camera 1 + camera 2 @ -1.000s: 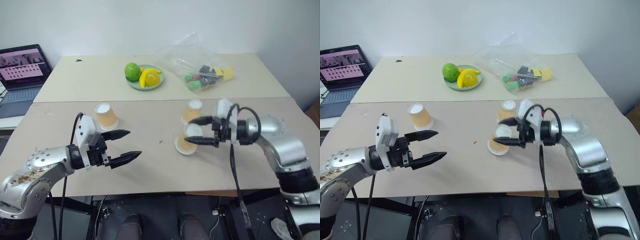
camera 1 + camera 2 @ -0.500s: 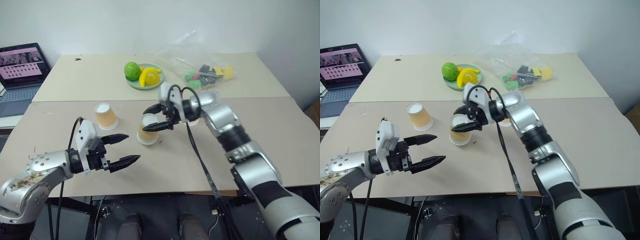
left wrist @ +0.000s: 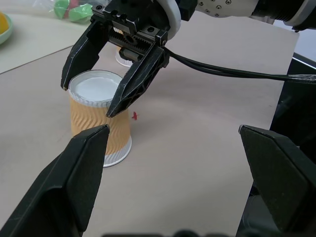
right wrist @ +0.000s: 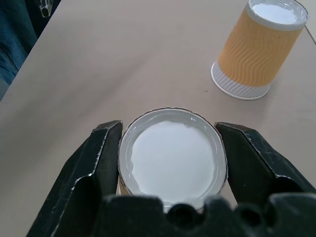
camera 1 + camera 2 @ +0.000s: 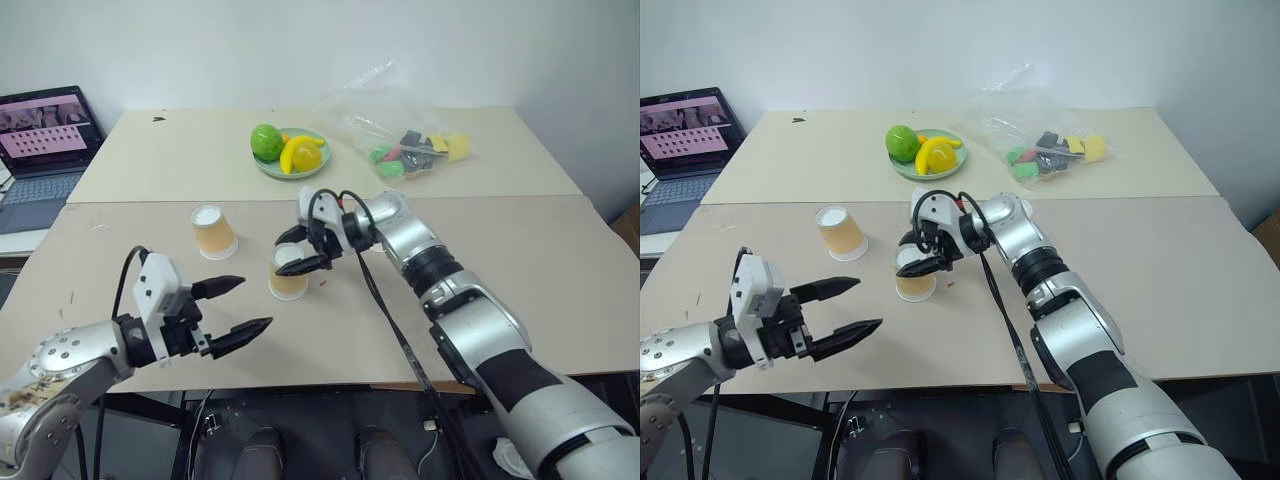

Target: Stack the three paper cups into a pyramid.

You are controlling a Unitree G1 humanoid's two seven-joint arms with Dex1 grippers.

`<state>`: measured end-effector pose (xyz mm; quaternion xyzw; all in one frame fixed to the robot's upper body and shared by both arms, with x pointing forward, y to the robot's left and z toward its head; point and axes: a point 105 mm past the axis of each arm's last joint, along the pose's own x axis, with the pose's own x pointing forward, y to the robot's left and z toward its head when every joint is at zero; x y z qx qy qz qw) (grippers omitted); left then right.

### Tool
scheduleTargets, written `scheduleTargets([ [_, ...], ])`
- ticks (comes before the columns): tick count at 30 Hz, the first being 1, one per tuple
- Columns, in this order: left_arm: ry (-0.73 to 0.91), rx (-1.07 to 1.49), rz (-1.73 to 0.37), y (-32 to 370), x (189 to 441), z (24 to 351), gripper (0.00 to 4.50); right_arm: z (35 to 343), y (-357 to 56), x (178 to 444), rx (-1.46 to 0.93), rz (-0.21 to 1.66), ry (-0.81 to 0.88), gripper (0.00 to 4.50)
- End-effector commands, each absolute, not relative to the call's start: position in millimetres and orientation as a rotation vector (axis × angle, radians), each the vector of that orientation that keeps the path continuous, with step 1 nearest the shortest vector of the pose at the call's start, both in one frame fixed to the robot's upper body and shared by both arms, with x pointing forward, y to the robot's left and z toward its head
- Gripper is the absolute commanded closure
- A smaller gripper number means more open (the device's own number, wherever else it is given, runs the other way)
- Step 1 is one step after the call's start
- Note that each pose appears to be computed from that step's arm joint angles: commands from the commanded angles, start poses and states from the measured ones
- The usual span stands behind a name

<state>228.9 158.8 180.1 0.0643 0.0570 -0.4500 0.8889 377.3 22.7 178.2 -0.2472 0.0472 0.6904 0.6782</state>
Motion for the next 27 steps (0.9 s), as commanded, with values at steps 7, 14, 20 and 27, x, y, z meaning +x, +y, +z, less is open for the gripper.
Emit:
scheduleTargets([
  [7, 0.040, 0.164, -0.913, 157.0, 231.6, 191.6, 0.00, 213.3, 25.8, 380.3, -0.573, 1.524, -0.039, 0.06],
  [14, 0.028, 0.166, -0.892, 155.3, 233.1, 188.9, 0.00, 235.4, 0.7, 372.6, -0.538, 1.509, -0.079, 0.06],
  [20, 0.029, 0.171, -0.897, 152.5, 234.8, 183.9, 0.00, 242.2, -54.0, 348.3, -0.527, 1.432, -0.057, 0.06],
  [27, 0.029, 0.163, -0.901, 150.0, 236.6, 180.1, 0.00, 244.0, -139.8, 349.0, -0.404, 1.053, 0.021, 0.06],
])
